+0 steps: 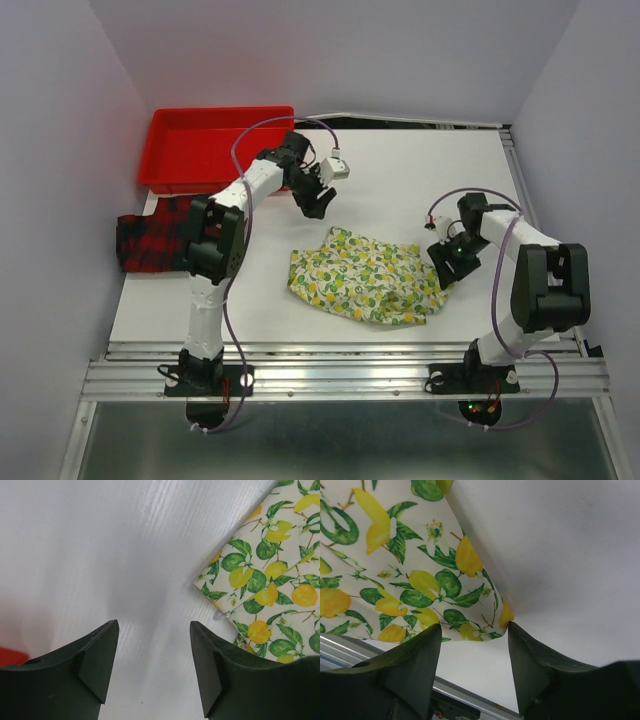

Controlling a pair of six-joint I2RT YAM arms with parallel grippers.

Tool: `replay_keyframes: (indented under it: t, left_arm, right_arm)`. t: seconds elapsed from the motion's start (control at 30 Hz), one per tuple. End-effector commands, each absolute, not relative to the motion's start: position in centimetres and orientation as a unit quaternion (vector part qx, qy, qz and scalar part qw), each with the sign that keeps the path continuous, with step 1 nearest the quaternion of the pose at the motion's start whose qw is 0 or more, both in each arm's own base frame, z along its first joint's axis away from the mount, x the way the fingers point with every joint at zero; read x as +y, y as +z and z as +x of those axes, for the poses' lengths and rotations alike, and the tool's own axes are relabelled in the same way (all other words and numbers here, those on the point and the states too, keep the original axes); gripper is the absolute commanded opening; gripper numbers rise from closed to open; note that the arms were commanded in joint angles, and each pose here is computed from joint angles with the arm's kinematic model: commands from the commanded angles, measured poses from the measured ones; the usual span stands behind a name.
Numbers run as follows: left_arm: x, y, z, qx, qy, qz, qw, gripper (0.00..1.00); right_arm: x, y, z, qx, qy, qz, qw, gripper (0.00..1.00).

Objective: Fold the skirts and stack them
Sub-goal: Flatten the skirt out

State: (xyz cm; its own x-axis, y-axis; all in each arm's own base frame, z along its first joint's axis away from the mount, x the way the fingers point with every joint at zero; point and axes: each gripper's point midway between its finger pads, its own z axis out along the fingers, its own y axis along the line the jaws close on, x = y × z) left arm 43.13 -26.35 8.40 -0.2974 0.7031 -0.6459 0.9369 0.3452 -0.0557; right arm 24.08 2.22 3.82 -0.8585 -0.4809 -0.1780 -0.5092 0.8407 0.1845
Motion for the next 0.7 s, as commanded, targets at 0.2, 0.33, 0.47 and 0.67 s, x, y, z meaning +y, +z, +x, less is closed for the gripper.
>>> replay_keyframes:
  t: [0.2, 0.33, 0.47, 0.67]
  left_arm:
    - [-29.2, 8.2, 41.1, 0.709, -0.237, 0.614, 0.253, 0.70]
    - [-30.4, 7.3, 40.5, 0.695, -0.228, 0.637, 0.244, 0.69]
    - [-31.2, 6.3, 39.6, 0.685, -0.230, 0.652, 0.231, 0.68]
    - [-32.1, 4.8, 40.0, 0.681, -0.225, 0.660, 0.223, 0.62]
  right_arm:
    - [2.8, 1.9, 23.1, 0.949, 0.145, -0.278, 0.034, 0.30]
    - [2.8, 2.3, 23.5, 0.948, 0.146, -0.279, 0.040, 0.17]
    - [2.8, 2.5, 23.6, 0.949, 0.145, -0.278, 0.042, 0.11]
    - [2.7, 3.0, 24.0, 0.950, 0.136, -0.276, 0.053, 0.01]
